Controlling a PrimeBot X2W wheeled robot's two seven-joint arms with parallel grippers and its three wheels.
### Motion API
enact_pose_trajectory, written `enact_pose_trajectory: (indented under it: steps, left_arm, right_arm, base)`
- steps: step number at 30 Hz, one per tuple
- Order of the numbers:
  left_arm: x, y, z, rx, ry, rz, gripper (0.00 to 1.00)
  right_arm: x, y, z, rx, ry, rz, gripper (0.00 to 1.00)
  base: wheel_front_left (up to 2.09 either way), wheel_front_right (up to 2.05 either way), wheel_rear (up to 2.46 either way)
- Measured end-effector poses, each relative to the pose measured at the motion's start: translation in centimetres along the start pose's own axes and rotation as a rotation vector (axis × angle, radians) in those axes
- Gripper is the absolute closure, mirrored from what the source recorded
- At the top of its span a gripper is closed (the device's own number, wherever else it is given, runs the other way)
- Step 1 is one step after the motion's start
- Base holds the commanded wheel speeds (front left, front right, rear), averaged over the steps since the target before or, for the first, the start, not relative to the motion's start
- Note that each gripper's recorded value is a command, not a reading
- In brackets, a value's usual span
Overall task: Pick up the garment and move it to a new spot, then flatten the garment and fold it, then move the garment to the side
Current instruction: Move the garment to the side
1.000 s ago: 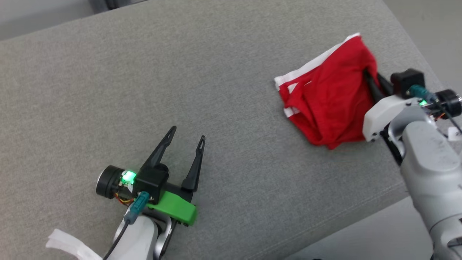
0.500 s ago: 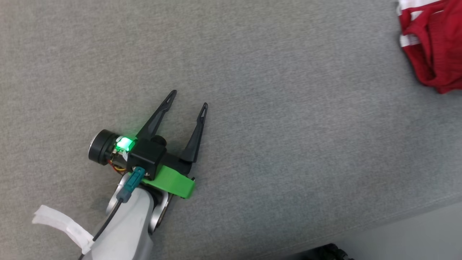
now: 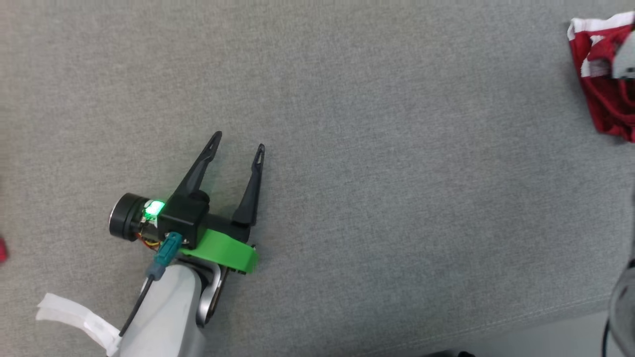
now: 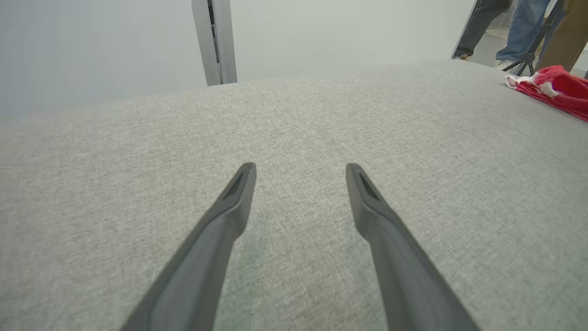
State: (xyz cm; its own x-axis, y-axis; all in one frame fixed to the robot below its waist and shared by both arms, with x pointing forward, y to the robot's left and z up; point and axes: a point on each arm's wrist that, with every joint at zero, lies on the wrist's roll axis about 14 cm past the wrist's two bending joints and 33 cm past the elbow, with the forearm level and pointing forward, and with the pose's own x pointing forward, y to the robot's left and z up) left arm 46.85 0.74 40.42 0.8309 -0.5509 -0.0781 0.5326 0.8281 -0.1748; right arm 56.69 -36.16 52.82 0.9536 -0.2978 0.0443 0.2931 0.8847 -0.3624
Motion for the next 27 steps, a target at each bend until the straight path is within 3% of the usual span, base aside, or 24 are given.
enact_pose_trajectory:
  steps: [7, 12, 27]
  left_arm:
    - [-1.6, 1.7, 2.8, 0.03, -0.046, 0.093, 0.0]
    - [-3.3, 3.3, 4.5, 0.048, -0.075, 0.177, 0.0]
    - [-10.3, 6.4, 6.6, 0.073, -0.1, 0.383, 0.0]
  right_arm:
    - [-3.1, 4.8, 4.9, 0.138, -0.141, 0.116, 0.0]
    - [-6.1, 7.6, 6.2, 0.23, -0.17, 0.197, 0.0]
    - [-15.5, 12.2, 3.3, 0.415, -0.065, 0.326, 0.0]
  base:
    - [0.0, 0.0, 0.0]
    - [0.0, 0.0, 0.0]
    - [0.0, 0.0, 0.0]
